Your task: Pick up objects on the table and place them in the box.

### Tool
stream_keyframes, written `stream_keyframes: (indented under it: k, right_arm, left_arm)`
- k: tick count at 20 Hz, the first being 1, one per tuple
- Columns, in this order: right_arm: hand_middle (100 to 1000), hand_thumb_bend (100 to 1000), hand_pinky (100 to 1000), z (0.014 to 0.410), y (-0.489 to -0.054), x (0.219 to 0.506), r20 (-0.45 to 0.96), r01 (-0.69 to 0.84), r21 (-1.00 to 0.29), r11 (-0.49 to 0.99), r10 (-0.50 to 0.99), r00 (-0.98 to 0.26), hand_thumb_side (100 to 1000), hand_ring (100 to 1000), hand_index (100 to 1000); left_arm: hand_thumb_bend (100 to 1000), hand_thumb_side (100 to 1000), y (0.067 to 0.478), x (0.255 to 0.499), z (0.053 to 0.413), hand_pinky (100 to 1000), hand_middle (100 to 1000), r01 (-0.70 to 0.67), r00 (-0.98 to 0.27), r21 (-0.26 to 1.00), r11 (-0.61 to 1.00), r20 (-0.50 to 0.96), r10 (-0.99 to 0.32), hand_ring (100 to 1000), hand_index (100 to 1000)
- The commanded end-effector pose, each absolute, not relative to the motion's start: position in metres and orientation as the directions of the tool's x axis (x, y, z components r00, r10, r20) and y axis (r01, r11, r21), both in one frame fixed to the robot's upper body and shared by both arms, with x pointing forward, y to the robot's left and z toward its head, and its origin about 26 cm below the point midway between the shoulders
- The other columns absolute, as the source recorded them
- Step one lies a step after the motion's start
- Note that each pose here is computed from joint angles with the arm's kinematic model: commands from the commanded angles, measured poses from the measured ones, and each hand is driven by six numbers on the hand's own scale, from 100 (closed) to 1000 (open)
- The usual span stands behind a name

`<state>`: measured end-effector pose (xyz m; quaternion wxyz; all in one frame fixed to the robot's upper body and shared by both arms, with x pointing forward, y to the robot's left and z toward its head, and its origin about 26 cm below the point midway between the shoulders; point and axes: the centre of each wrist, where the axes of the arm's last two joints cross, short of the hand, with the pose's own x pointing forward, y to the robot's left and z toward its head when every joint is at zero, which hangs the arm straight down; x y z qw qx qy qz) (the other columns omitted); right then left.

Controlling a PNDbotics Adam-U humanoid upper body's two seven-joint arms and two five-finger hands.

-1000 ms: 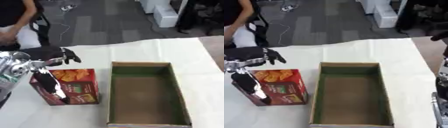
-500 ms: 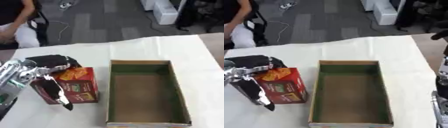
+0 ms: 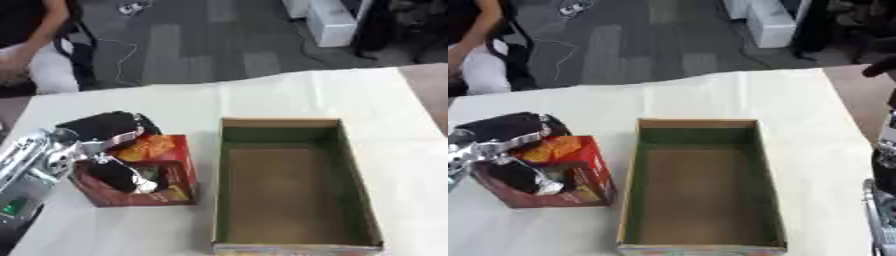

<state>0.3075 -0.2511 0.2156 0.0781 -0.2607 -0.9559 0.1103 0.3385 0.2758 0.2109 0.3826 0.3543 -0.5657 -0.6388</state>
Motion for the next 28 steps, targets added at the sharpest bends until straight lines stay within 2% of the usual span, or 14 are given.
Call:
stream_keyframes:
  k: [1,2,3,6,11,15,18,23,28]
  right_arm:
    - [711,100,419,0.223,-0.251,0.306,0.069,0.485,-0.240,0.841,0.513,-0.856,875,615,806]
    - [711,100,419,0.223,-0.251,0.306,0.070,0.485,-0.240,0.841,0.513,-0.855,877,615,806]
    - [711,100,419,0.223,-0.251,0.306,0.071,0.485,-0.240,0.841,0.513,-0.855,877,615,806]
    - [710,100,418,0.223,-0.251,0.306,0.073,0.484,-0.241,0.841,0.514,-0.855,876,615,806]
    - [710,100,417,0.222,-0.251,0.306,0.082,0.484,-0.248,0.839,0.516,-0.853,872,615,805]
    - [710,100,417,0.221,-0.251,0.306,0.088,0.483,-0.255,0.838,0.517,-0.851,870,615,806]
    - [709,100,416,0.221,-0.252,0.305,0.092,0.483,-0.258,0.837,0.519,-0.850,870,614,805]
    - [707,100,413,0.221,-0.252,0.305,0.100,0.484,-0.257,0.836,0.521,-0.847,872,613,805]
    - [706,100,412,0.220,-0.252,0.305,0.108,0.486,-0.253,0.836,0.524,-0.845,872,612,803]
  left_arm:
    - [100,100,0.278,0.337,0.217,100,184,-0.067,-0.417,0.994,-0.083,-0.103,-0.903,176,322]
    - [100,100,0.278,0.336,0.219,100,125,-0.123,-0.409,0.989,-0.082,-0.126,-0.904,100,261]
    - [100,100,0.277,0.336,0.219,100,105,-0.164,-0.403,0.983,-0.081,-0.142,-0.904,100,250]
    - [100,100,0.278,0.335,0.221,100,116,-0.244,-0.391,0.967,-0.065,-0.160,-0.907,100,258]
    - [100,100,0.290,0.339,0.239,100,131,-0.279,-0.355,0.957,-0.079,-0.179,-0.917,100,271]
    - [100,100,0.301,0.343,0.262,100,139,-0.336,-0.317,0.936,-0.101,-0.214,-0.924,100,275]
    - [100,100,0.299,0.338,0.284,100,142,-0.428,-0.314,0.900,-0.082,-0.234,-0.920,100,274]
    - [100,100,0.280,0.324,0.301,100,117,-0.538,-0.412,0.838,0.090,-0.168,-0.896,101,250]
    - [100,100,0.259,0.313,0.302,100,101,-0.479,-0.571,0.850,0.222,-0.109,-0.814,100,241]
